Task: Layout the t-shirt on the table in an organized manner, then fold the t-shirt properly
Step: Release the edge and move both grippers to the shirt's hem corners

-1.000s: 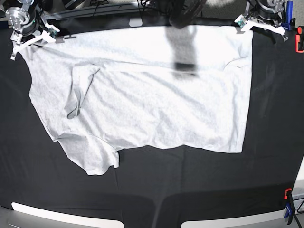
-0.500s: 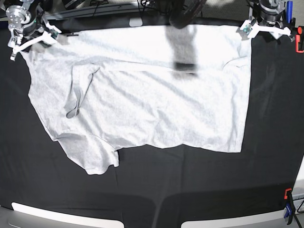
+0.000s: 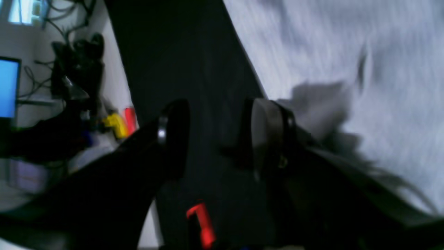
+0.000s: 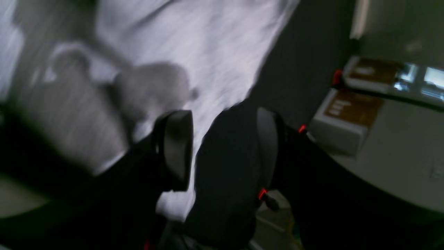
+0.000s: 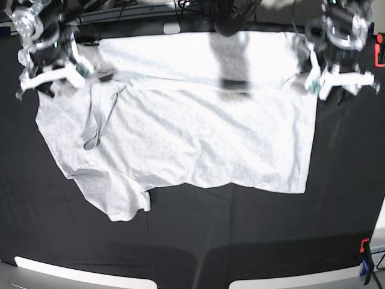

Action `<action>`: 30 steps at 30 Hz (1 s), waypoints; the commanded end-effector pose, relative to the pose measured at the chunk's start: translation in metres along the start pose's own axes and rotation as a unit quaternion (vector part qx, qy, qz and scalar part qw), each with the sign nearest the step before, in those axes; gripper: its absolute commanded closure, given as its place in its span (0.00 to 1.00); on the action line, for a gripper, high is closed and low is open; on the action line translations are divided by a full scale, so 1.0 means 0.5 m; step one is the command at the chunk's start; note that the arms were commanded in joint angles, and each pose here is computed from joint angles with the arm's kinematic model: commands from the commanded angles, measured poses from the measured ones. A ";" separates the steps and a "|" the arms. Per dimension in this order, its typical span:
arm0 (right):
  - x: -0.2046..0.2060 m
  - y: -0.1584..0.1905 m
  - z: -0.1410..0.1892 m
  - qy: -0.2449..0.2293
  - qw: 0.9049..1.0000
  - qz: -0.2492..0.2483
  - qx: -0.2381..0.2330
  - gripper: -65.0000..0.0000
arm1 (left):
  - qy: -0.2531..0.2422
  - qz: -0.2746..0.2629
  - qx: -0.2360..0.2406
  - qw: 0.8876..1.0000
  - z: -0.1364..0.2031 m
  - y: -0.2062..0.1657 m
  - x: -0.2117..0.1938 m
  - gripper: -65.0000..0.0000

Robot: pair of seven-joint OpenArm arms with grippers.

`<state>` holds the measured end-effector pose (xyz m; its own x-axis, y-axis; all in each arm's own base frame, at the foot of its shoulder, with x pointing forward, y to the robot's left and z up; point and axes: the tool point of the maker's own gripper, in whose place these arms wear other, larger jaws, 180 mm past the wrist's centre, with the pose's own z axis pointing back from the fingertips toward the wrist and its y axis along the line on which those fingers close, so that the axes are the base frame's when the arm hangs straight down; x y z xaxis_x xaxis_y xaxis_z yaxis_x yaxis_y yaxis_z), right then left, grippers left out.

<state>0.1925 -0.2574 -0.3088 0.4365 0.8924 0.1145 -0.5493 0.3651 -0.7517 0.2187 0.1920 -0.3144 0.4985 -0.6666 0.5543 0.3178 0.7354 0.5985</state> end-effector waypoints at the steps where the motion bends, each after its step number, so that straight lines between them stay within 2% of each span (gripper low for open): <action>1: 0.022 -0.035 -0.005 -0.019 0.999 -0.016 -0.029 0.55 | -0.034 0.005 0.017 0.999 -0.006 0.030 0.041 0.58; 4: 0.073 -0.071 -0.032 -0.053 0.994 -0.081 -0.045 0.55 | -0.092 0.029 0.024 0.995 -0.026 0.062 0.122 0.58; 7: 0.125 -0.113 -0.053 -0.087 0.985 -0.135 -0.061 0.55 | -0.149 0.059 0.035 0.986 -0.040 0.099 0.203 0.58; 11: 0.183 -0.187 -0.073 -0.122 0.969 -0.189 -0.103 0.55 | -0.181 0.083 0.053 0.979 -0.078 0.144 0.270 0.58; 15: 0.233 -0.266 -0.086 -0.149 0.950 -0.236 -0.141 0.55 | -0.177 0.104 0.067 0.976 -0.147 0.197 0.305 0.58; 18: 0.273 -0.316 -0.091 -0.174 0.935 -0.271 -0.147 0.55 | -0.165 0.113 0.070 0.977 -0.200 0.243 0.323 0.58; 21: 0.306 -0.345 -0.099 -0.196 0.927 -0.289 -0.138 0.55 | -0.148 0.115 0.072 0.980 -0.249 0.297 0.334 0.58; 26: 0.323 -0.358 -0.133 -0.197 0.926 -0.305 -0.107 0.55 | -0.118 0.183 0.006 0.976 -0.345 0.352 0.340 0.58; 28: 0.319 -0.359 -0.142 -0.191 0.926 -0.307 -0.104 0.55 | -0.094 0.234 -0.030 0.967 -0.389 0.365 0.325 0.62; 30: 0.318 -0.357 -0.144 -0.189 0.927 -0.307 -0.103 0.55 | -0.071 0.292 -0.068 0.952 -0.429 0.367 0.302 0.63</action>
<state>0.4049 -0.1968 -0.2240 0.3685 0.5670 0.7367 -0.1516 0.8185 -0.5541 0.5149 0.2503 -0.2735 0.5740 -0.1368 0.8074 0.1265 0.9889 0.0776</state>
